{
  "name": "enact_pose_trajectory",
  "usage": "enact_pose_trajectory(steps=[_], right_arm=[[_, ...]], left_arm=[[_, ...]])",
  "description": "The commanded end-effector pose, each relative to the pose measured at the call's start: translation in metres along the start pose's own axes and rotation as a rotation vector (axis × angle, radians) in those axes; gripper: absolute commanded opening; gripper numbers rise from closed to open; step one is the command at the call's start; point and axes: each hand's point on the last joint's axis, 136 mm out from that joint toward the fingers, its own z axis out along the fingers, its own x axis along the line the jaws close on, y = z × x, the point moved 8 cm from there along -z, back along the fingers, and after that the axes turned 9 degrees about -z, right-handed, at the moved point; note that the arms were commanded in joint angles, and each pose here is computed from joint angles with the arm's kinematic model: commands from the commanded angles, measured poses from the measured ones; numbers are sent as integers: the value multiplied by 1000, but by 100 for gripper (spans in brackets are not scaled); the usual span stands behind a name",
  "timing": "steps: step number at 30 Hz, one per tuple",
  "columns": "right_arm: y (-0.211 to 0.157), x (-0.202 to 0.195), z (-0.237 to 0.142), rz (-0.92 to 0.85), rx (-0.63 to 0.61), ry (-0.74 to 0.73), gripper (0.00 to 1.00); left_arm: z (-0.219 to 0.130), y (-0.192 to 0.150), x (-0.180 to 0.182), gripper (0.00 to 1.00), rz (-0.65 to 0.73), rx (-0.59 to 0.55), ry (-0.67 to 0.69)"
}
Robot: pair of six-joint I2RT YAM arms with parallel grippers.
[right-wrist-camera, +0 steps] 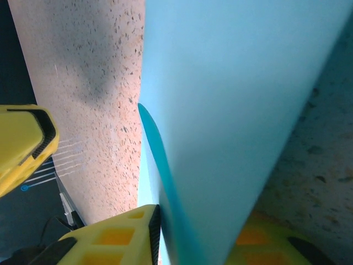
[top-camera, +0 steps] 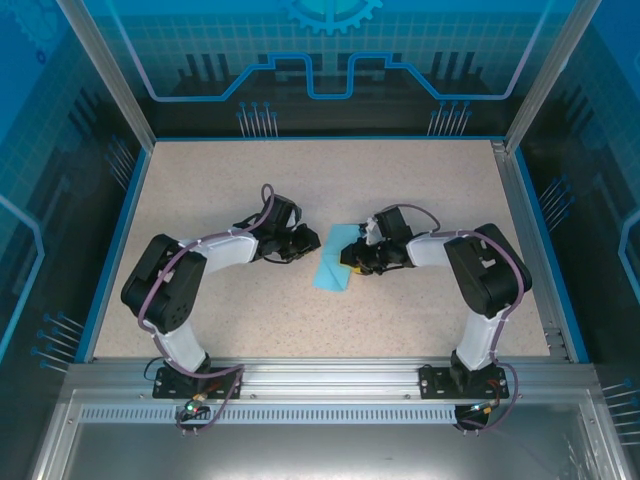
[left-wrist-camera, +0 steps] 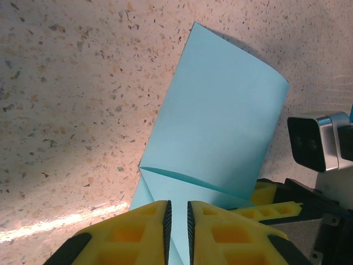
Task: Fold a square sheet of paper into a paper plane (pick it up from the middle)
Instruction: Turn over the paper at the center of the table.
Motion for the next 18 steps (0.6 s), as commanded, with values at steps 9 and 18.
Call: enact_pose_trajectory(steps=[9, 18], right_arm=[[11, 33, -32, -160, -11, -101, 11], [14, 55, -91, -307, -36, -459, 9]], left_arm=[[-25, 2, -6, 19, 1, -87, 7], [-62, 2, -3, 23, 0, -258, 40]])
